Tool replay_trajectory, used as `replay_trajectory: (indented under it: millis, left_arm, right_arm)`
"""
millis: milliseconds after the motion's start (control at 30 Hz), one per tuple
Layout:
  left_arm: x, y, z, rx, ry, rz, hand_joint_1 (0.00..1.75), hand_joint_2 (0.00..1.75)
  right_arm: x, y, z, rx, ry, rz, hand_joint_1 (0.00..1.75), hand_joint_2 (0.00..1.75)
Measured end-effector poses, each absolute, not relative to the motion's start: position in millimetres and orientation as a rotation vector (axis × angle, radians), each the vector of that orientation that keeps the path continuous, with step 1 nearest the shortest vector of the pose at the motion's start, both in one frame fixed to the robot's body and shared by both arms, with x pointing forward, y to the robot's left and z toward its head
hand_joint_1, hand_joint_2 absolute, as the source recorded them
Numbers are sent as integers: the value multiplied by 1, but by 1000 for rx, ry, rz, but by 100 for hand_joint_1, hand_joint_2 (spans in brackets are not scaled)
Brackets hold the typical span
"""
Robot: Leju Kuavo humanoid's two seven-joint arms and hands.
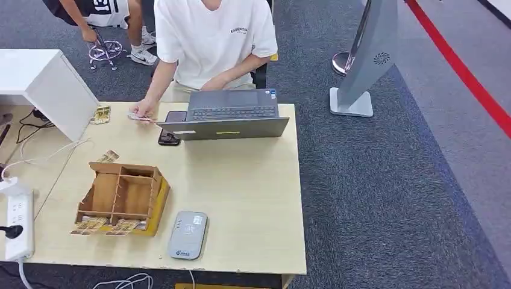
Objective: Pass the card to the sensor for recognition and then transmit it.
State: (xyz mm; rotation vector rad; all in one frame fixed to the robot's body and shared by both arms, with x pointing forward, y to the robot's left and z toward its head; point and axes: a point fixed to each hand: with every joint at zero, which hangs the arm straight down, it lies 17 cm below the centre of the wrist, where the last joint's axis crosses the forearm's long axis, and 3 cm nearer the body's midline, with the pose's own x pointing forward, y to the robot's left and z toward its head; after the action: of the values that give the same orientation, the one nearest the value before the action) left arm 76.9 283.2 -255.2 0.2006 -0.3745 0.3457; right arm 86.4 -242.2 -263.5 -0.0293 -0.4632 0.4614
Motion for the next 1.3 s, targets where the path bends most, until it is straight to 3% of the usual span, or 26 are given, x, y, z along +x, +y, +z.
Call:
replay_trajectory:
  millis: [533, 567, 733, 767, 833, 867, 1033, 1067, 1300]
  left_arm:
    - [63, 263, -268, 45, -321, 72, 0, 0]
    - [61, 261, -269, 35, -316, 56, 0, 175]
    - [52, 254, -270, -6, -293, 1, 0, 175]
    - [51, 253, -270, -6, -293, 4, 0, 0]
    - [53, 252, -269, 1, -300, 19, 0, 0]
    - [54, 251, -268, 5, -306, 28, 0, 175]
    - [65, 246, -262, 26, -347, 81, 0, 175]
    - [67, 244, -260, 27, -357, 92, 0, 0]
    - [86, 237, -243, 53, -441, 182, 0, 0]
  right_arm:
    - [64, -253, -271, -3, -322, 86, 0, 0]
    - [63, -254, -271, 0, -312, 64, 0, 175]
    - [59, -257, -273, 4, -279, -33, 0, 175]
    - [60, -258, -273, 1, -281, -32, 0, 0]
    - [62, -260, -272, -5, -292, -11, 0, 0]
    - [64, -260, -272, -6, -298, -2, 0, 0]
    - [77, -261, -269, -15, -343, 36, 0, 0]
    - [80, -261, -268, -18, -352, 42, 0, 0]
    - [100, -261, -263, -37, -414, 72, 0, 0]
